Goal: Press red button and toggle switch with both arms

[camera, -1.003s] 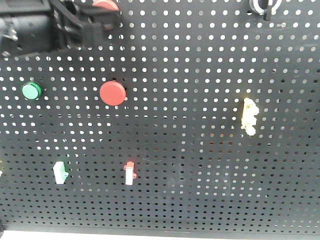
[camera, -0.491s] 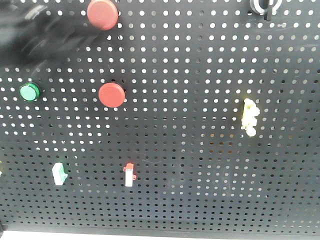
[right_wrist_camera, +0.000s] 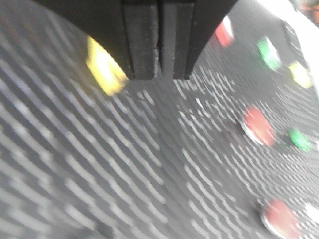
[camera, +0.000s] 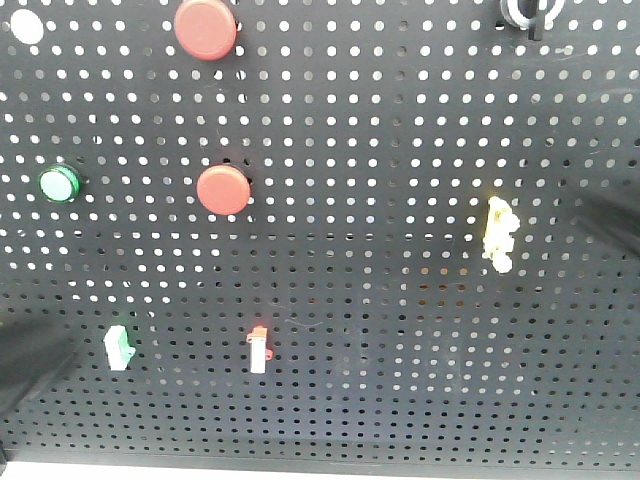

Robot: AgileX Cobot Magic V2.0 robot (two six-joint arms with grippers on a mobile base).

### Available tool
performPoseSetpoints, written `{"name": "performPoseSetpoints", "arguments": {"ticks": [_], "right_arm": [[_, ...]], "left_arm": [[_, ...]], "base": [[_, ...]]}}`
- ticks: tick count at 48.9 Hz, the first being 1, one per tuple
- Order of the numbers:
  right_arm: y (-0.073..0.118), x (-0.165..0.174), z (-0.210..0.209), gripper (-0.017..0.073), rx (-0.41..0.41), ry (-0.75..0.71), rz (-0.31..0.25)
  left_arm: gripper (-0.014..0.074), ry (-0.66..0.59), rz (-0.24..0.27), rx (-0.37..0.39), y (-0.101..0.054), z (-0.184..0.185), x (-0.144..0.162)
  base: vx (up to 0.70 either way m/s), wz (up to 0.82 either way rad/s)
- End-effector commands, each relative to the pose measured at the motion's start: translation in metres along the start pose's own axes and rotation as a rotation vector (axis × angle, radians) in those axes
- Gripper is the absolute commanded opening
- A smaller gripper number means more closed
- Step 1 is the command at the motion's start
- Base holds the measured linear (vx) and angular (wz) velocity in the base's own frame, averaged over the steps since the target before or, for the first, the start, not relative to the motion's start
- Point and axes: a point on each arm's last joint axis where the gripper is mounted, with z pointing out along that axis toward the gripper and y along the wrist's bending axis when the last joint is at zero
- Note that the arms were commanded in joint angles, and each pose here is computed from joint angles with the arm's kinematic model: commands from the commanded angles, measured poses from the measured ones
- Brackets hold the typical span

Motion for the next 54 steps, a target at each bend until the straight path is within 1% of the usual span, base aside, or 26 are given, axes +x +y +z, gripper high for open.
{"name": "performPoseSetpoints", "arguments": {"ticks": [1, 4, 10, 17, 24, 31, 36, 41, 43, 47, 50, 54], "right_arm": [[0.003, -0.028, 0.014, -0.0003, -0.018, -0.094, 0.009], [0.000, -0.037, 0.027, -0.0003, -0.016, -0.111, 0.023], [-0.005, -0.052, 0.042, -0.0003, -0.010, -0.143, 0.022], [-0.009, -0.062, 0.045, -0.0003, 0.022, -0.180, 0.017], [-0.013, -0.063, 0.045, -0.0003, 0.060, -0.197, 0.020], [-0.015, -0.063, 0.045, -0.0003, 0.081, -0.192, -0.003], [-0.017, -0.063, 0.045, -0.0003, 0.109, -0.193, -0.008], [-0.019, -0.063, 0.045, -0.0003, 0.132, -0.193, -0.027], [-0.020, -0.062, 0.045, -0.0003, 0.138, -0.187, -0.039], [-0.020, -0.061, 0.045, -0.0003, 0.149, -0.170, -0.081], [-0.021, -0.060, 0.045, -0.0003, 0.157, -0.159, -0.094], [-0.023, -0.061, 0.043, -0.0003, 0.181, -0.162, -0.106]], "left_arm": [[0.0002, -0.094, -0.035, -0.045, 0.002, -0.008, -0.013], [0.0002, -0.098, -0.036, -0.046, 0.002, -0.008, -0.014], [0.0002, -0.097, -0.036, -0.045, 0.002, -0.008, -0.014], [0.0002, -0.097, -0.036, -0.044, 0.002, -0.008, -0.014], [0.0002, -0.096, -0.035, -0.045, 0.002, -0.008, -0.014], [0.0002, -0.096, -0.035, -0.045, 0.002, -0.008, -0.014], [0.0002, -0.096, -0.035, -0.045, 0.002, -0.008, -0.014], [0.0002, -0.096, -0.035, -0.045, 0.002, -0.008, -0.014], [0.0002, -0.096, -0.035, -0.045, 0.002, -0.008, -0.014], [0.0002, -0.095, -0.037, -0.042, 0.002, -0.008, -0.013], [0.0002, -0.094, -0.040, -0.040, 0.002, -0.008, -0.013], [0.0002, -0.095, -0.061, -0.039, 0.002, -0.008, -0.013]], "base": [[0.00, 0.00], [0.00, 0.00], [0.00, 0.00], [0.00, 0.00], [0.00, 0.00], [0.00, 0.00], [0.00, 0.00], [0.00, 0.00], [0.00, 0.00], [0.00, 0.00], [0.00, 0.00], [0.00, 0.00]]}}
